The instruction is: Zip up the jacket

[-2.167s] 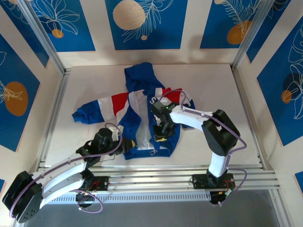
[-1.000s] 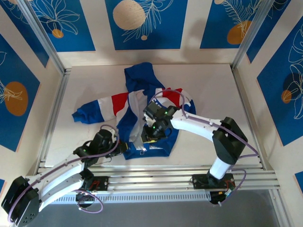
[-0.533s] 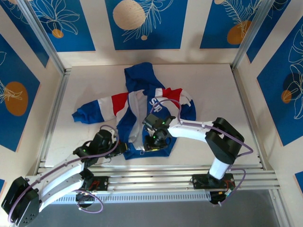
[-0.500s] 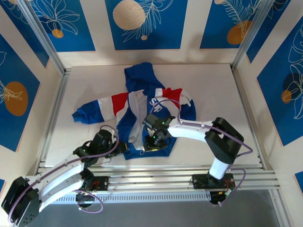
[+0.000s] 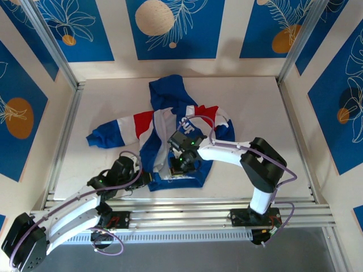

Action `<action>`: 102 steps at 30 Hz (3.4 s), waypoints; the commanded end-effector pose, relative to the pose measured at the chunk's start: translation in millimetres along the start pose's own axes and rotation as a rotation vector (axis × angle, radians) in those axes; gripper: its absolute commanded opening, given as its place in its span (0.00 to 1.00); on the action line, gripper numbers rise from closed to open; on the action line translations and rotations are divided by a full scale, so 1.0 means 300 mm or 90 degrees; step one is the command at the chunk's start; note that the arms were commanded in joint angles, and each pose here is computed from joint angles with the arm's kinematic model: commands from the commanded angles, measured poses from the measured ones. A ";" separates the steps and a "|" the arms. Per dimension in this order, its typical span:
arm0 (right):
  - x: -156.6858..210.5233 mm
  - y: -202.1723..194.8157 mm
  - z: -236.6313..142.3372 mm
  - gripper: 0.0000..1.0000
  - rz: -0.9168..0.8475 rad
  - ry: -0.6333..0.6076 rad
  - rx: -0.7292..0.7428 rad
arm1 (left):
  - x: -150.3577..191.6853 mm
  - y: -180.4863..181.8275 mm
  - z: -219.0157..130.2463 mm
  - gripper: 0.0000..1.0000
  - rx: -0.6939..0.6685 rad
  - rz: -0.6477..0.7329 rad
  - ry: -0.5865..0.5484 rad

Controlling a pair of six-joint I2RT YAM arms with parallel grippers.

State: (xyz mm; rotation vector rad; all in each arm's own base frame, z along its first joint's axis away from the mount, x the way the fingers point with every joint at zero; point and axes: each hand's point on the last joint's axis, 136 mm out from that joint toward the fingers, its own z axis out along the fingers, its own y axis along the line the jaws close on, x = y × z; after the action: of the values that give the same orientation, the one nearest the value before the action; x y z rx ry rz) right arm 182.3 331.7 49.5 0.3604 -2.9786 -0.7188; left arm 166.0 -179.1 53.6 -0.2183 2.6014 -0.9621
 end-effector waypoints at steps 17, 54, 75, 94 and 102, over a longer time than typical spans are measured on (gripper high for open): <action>0.034 0.026 -0.633 0.00 -0.021 -0.064 -0.078 | -0.019 -0.056 -0.018 0.00 0.037 0.033 0.001; 0.069 -0.024 -0.290 0.00 -0.011 -0.055 -0.299 | -0.093 -0.435 -0.109 0.00 0.256 0.107 -0.054; 0.081 0.056 -0.492 0.00 -0.311 -0.110 -0.427 | -0.097 -0.615 -0.175 0.00 0.479 0.321 -0.157; 0.111 0.054 -0.523 0.00 -0.520 -0.209 -0.397 | -0.095 -0.670 -0.173 0.00 0.524 0.404 -0.176; 0.103 0.056 -0.516 0.00 -0.530 -0.212 -0.395 | -0.090 -0.669 -0.178 0.00 0.531 0.404 -0.176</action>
State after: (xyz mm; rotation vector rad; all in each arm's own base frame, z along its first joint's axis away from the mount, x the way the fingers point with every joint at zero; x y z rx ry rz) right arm 168.9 269.8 193.0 1.5030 -2.5946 -1.8064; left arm 180.6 -288.9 210.1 0.5406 1.7496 -1.4683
